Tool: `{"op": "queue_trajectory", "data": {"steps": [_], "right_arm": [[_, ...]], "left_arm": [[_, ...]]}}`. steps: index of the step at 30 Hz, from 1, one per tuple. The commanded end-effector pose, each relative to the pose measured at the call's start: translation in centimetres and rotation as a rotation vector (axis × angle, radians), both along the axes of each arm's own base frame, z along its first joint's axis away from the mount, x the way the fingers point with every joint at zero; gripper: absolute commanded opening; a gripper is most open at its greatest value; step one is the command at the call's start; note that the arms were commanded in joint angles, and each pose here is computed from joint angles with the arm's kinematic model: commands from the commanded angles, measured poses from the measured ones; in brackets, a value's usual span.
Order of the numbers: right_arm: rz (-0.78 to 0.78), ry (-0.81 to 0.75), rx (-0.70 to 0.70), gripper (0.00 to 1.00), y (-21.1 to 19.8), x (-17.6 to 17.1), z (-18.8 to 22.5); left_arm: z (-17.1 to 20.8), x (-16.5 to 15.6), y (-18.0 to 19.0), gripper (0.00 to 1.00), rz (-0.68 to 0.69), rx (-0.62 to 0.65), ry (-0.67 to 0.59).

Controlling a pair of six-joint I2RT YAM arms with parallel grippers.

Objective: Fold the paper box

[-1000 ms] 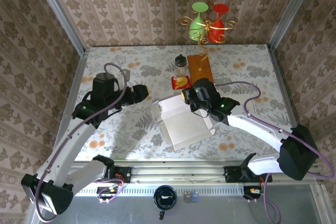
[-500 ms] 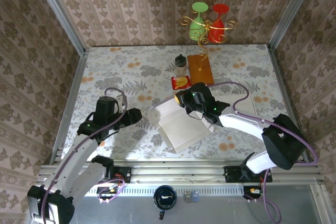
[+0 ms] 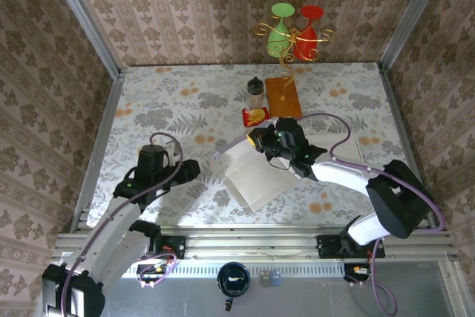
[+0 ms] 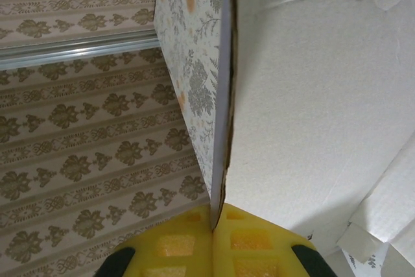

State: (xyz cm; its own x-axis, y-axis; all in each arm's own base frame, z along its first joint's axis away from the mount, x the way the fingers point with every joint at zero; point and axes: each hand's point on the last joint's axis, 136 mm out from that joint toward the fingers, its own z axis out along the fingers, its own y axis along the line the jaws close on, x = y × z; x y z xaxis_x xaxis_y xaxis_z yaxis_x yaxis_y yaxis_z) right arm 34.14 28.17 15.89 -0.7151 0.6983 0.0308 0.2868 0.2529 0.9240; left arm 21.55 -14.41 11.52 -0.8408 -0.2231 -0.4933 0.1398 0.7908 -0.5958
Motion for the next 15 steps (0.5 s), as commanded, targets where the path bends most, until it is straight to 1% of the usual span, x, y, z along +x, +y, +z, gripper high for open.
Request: {"op": "queue_trajectory", "data": {"steps": [1,8,11,15], "right_arm": [[0.056,-0.031,-0.011,0.0,0.2,-0.3,-1.4],[0.088,-0.05,-0.019,0.0,0.5,-0.4,-1.7],[0.096,-0.043,-0.021,0.0,0.7,-0.5,-1.9],[0.098,-0.037,-0.02,0.0,0.6,-0.6,-2.3]], "left_arm": [[-0.5,0.3,-0.5,0.45,-0.032,-0.001,-0.038],[-1.5,-0.4,-1.5,0.41,-0.084,0.025,-0.069],[-2.3,-0.6,-1.4,0.41,-0.084,0.046,-0.072],[-2.6,-0.9,-2.1,0.42,-0.108,0.041,-0.09]]}}
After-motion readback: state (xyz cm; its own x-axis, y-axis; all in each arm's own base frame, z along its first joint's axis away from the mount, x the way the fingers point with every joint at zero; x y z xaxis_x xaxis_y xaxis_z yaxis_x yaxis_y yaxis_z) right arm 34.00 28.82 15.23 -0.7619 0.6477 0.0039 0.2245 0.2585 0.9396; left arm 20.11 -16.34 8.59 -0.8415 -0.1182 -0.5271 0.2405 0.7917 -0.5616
